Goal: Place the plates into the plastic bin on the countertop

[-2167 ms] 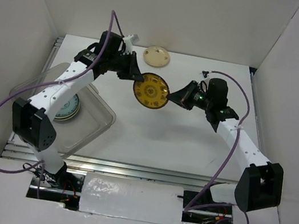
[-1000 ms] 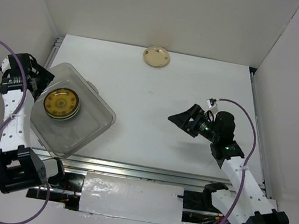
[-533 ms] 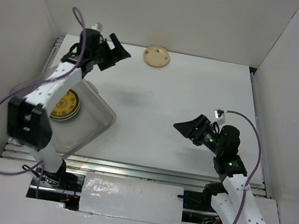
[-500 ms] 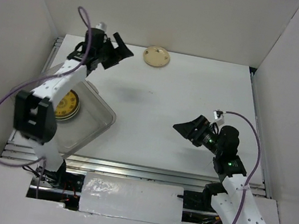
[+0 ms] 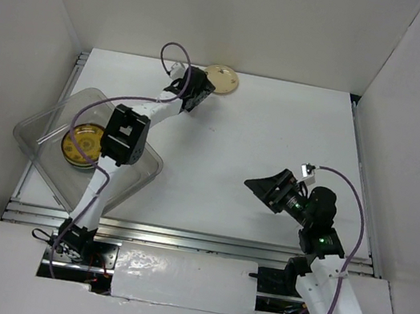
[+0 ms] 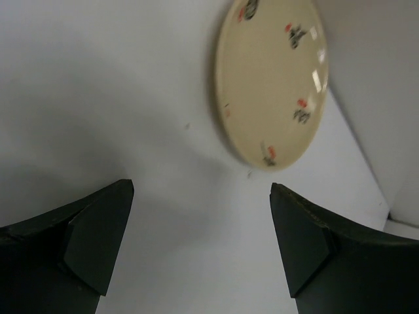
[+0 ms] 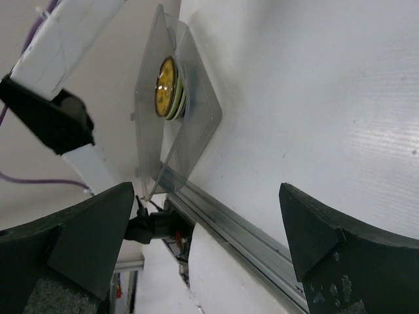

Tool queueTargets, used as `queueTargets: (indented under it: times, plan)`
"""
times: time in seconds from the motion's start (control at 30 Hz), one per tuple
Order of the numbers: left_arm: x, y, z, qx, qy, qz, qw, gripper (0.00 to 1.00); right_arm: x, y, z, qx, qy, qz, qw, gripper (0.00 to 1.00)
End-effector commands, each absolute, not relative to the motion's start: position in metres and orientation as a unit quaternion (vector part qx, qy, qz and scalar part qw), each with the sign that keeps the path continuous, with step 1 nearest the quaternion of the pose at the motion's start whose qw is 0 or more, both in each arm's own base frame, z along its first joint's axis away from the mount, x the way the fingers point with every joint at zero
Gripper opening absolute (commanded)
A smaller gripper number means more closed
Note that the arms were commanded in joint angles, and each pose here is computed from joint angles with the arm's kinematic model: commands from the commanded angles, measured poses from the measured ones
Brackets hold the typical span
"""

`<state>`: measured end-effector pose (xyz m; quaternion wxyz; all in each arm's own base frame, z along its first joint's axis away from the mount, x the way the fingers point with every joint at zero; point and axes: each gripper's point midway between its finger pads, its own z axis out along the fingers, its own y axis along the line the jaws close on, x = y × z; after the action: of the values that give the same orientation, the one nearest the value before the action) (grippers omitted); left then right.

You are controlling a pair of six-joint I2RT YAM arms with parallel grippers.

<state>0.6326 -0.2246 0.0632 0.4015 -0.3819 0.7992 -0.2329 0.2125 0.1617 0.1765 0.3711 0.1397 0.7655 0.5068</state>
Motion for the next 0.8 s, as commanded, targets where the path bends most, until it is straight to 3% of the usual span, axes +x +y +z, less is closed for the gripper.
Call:
queueTargets:
  times: [0.0,0.03,0.3,0.43,0.57,0.73,0.77]
  plan:
    - [0.675,-0.221,0.098,-0.435,0.730,-0.242,0.467,0.99,0.208,0.172,0.189,0.111,0.765,0.522,0.361,1.00]
    - [0.674,-0.216,0.066,-0.449,0.737,-0.214,0.457,0.99,0.206,0.174,0.188,0.112,0.766,0.527,0.351,1.00]
    - [0.678,-0.202,0.007,-0.518,0.712,-0.209,0.425,0.96,0.190,0.176,0.196,0.100,0.763,0.544,0.335,1.00]
    - [0.688,-0.204,-0.012,-0.514,0.712,-0.233,0.418,0.79,0.181,0.175,0.207,0.093,0.758,0.548,0.342,1.00]
    - [0.703,-0.225,-0.020,-0.473,0.726,-0.298,0.402,0.75,0.172,0.170,0.215,0.093,0.755,0.540,0.361,1.00]
    - [0.701,-0.220,-0.035,-0.466,0.732,-0.297,0.398,0.72,0.168,0.167,0.221,0.084,0.761,0.527,0.369,1.00]
    - [0.700,-0.219,-0.036,-0.467,0.733,-0.296,0.396,0.58,0.167,0.168,0.222,0.081,0.762,0.527,0.368,1.00]
